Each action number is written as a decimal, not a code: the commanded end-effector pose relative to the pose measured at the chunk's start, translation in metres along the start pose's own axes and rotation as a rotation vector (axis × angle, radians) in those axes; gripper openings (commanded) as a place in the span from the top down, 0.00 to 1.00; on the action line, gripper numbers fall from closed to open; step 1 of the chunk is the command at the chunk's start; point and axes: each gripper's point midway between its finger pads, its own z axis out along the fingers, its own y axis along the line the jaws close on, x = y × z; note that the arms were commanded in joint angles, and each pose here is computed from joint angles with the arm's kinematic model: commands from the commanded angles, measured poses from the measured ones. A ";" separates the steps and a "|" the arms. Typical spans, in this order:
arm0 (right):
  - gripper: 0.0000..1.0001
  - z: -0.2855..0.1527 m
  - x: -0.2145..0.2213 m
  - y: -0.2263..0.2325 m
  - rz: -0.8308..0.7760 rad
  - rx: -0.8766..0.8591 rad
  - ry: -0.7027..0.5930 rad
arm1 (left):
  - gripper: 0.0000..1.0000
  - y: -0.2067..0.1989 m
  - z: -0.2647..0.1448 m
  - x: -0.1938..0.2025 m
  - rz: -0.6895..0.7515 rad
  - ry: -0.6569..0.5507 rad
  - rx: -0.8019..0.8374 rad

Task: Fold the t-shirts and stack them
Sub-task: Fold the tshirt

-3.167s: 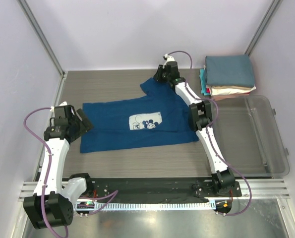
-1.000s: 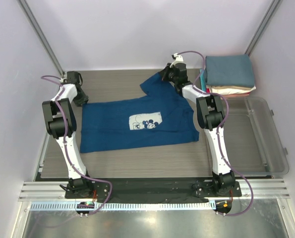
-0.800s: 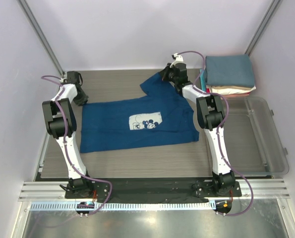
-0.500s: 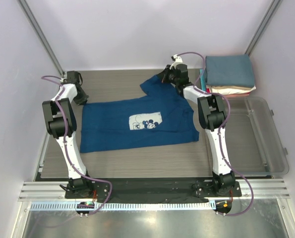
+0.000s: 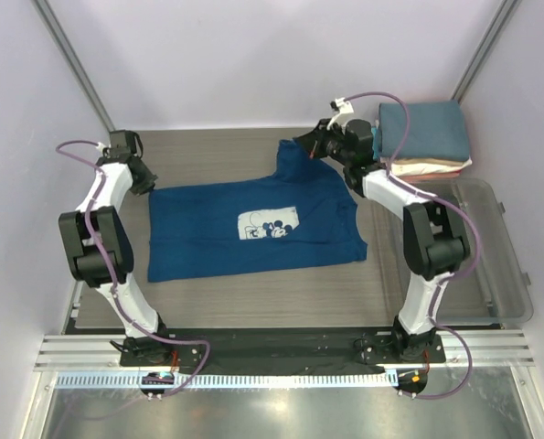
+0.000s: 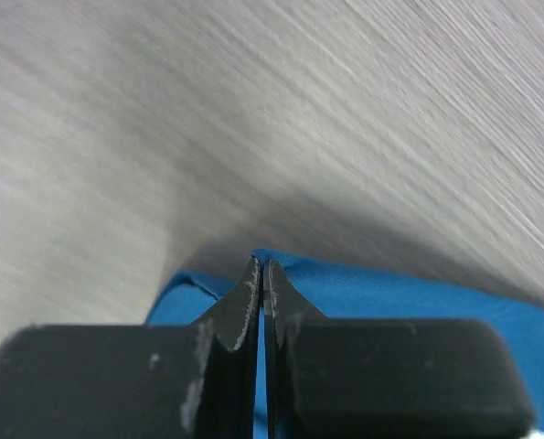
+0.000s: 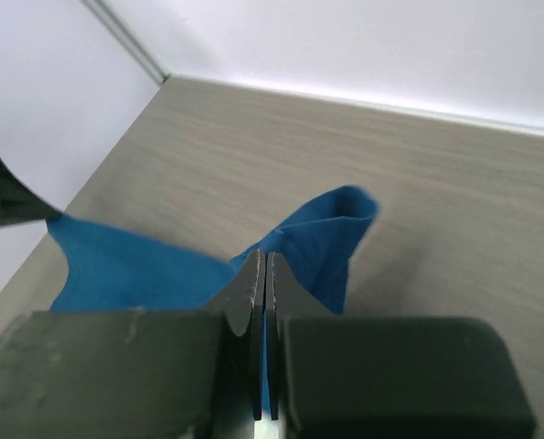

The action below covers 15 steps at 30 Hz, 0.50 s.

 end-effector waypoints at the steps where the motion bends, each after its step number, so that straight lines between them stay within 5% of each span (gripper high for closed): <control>1: 0.99 -0.036 -0.005 0.033 -0.051 -0.023 -0.020 | 1.00 0.005 -0.020 0.004 -0.024 -0.023 0.021; 15: 0.99 -0.180 0.032 0.061 -0.077 0.115 -0.008 | 1.00 0.024 -0.051 0.035 -0.041 -0.016 0.032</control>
